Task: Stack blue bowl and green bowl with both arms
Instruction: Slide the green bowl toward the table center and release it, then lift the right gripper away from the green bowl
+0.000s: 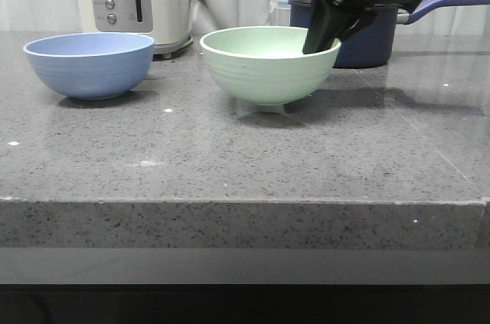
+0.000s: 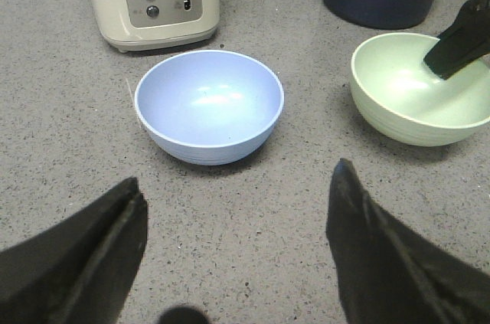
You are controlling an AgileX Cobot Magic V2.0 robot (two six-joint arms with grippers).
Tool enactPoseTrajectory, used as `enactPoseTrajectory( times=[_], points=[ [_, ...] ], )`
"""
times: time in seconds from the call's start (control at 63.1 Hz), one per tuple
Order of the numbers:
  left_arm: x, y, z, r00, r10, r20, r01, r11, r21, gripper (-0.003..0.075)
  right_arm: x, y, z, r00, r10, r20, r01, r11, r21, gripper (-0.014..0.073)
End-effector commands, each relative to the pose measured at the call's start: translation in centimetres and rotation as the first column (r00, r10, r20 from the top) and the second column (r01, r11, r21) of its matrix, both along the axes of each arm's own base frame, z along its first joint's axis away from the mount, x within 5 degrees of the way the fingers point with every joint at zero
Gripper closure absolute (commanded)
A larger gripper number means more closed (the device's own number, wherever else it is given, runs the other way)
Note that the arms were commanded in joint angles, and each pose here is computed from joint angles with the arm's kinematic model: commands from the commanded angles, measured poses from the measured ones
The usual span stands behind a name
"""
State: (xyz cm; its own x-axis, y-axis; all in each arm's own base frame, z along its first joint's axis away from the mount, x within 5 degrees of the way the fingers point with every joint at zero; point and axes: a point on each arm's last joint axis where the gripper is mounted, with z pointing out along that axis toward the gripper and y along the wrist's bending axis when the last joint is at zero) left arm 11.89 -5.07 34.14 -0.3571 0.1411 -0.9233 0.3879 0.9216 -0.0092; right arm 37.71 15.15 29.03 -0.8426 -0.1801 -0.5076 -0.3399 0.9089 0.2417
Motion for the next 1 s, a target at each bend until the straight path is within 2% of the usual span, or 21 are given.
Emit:
enactPoseTrajectory(
  times=[0.0,0.095,0.19,0.254,0.365,0.46,0.713,0.856,0.983],
  points=[
    [0.1,-0.2,1.7,0.996,-0.006,0.089,0.010,0.999,-0.046,0.0229,0.1,-0.1,2.8,0.994,-0.021,0.111,0.016,0.999,0.039,0.0649],
    [0.1,-0.2,1.7,0.996,-0.006,0.089,0.010,0.999,-0.046,0.0229,0.3,0.0,2.4,0.994,-0.021,0.103,0.017,0.999,0.035,0.0644],
    [0.1,-0.2,1.7,0.996,-0.006,0.089,0.010,0.999,-0.046,0.0229,0.4,0.0,2.1,0.995,-0.020,0.096,0.017,0.999,0.032,0.0593],
    [0.1,-0.2,1.7,0.996,-0.006,0.089,0.010,0.999,-0.046,0.0229,0.4,0.0,2.0,0.995,-0.020,0.093,0.017,0.999,0.031,0.0527],
    [0.1,-0.2,1.7,0.996,-0.006,0.089,0.010,0.999,-0.046,0.0229,0.5,0.0,2.0,0.995,-0.021,0.097,0.018,0.999,0.032,0.0326],
    [0.1,-0.2,1.7,0.996,-0.006,0.089,0.010,0.999,-0.046,0.0229,0.4,0.0,2.3,0.994,-0.022,0.105,0.019,0.999,0.036,0.0247],
    [0.1,-0.2,1.7,0.996,-0.006,0.089,0.010,0.999,-0.046,0.0229,-1.6,-0.8,5.9,0.984,-0.011,0.177,0.005,0.999,0.038,0.0240],
    [0.1,-0.2,1.7,0.996,-0.006,0.089,0.010,0.999,-0.046,0.0229,-3.5,-2.4,8.5,0.963,0.006,0.271,0.004,0.999,-0.038,0.0242],
    [0.1,-0.2,1.7,0.996,-0.006,0.089,0.010,0.999,-0.046,0.0229,-6.0,-4.7,9.6,0.952,-0.030,0.305,0.048,0.998,-0.052,0.0267]
  ],
)
